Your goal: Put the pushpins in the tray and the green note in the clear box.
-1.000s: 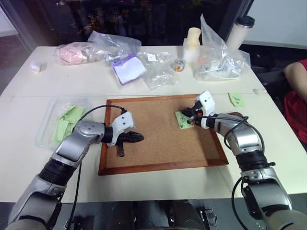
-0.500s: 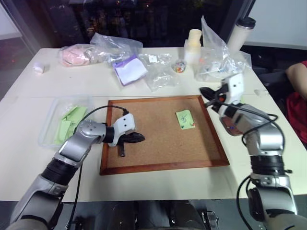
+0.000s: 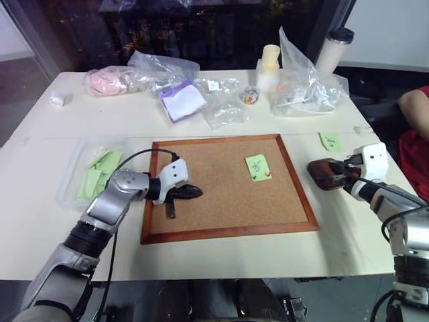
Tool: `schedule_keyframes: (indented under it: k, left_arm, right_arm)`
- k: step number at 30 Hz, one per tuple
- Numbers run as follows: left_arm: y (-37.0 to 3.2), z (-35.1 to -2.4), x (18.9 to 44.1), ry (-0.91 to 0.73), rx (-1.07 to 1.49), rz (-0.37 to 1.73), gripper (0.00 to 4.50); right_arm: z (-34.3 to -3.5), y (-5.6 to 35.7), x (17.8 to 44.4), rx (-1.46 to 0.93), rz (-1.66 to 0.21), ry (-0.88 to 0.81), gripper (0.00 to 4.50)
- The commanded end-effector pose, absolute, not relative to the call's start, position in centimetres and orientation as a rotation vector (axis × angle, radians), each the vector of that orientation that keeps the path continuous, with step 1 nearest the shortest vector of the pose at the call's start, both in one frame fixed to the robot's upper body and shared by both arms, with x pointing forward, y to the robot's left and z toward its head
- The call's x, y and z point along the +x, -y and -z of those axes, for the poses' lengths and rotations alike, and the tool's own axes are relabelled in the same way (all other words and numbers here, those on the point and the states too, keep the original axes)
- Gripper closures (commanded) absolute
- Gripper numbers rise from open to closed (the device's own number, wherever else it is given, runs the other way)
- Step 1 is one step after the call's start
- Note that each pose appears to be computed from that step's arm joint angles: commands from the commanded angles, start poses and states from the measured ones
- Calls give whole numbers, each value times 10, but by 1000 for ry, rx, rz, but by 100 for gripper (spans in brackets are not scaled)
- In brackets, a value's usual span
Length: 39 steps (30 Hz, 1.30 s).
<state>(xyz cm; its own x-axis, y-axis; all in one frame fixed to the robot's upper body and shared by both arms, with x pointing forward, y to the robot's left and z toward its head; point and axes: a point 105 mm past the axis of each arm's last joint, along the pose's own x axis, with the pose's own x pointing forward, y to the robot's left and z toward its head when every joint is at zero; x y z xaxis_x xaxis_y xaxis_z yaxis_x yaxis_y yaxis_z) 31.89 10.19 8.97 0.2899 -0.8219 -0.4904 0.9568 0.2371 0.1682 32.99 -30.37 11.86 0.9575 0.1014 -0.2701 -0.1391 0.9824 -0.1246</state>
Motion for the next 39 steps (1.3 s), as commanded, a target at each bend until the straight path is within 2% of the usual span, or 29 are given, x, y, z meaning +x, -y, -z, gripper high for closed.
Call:
schedule_keyframes:
  k: [1, 2, 6, 7, 12, 16, 21, 26, 39]
  left_arm:
    - [-113, -74, 323, -402, 513, 1199, 450]
    - [-113, -74, 323, -401, 515, 1198, 450]
    - [-114, -74, 324, -398, 518, 1193, 450]
    - [-114, -74, 324, -397, 518, 1193, 450]
    - [-114, -74, 324, -396, 518, 1193, 450]
    - [-115, -74, 324, -397, 518, 1192, 450]
    - [-116, -74, 324, -399, 521, 1192, 450]
    - [-115, -76, 323, -394, 509, 1200, 450]
    - [-112, -79, 321, -389, 500, 1203, 450]
  right_arm:
    - [-124, 316, 329, -138, -78, -240, 304]
    - [-124, 318, 329, -123, -72, -236, 267]
    - [-126, 321, 329, -110, -60, -225, 53]
    - [-127, 321, 329, -107, -60, -222, 13]
    - [-147, 319, 330, -95, -65, -137, 5]
    - [-179, 278, 324, -98, -250, -22, 5]
    - [-154, 222, 307, -116, -509, -126, 5]
    - [-125, 185, 309, -102, -594, -167, 5]
    - [-113, 178, 330, -92, -580, -140, 5]
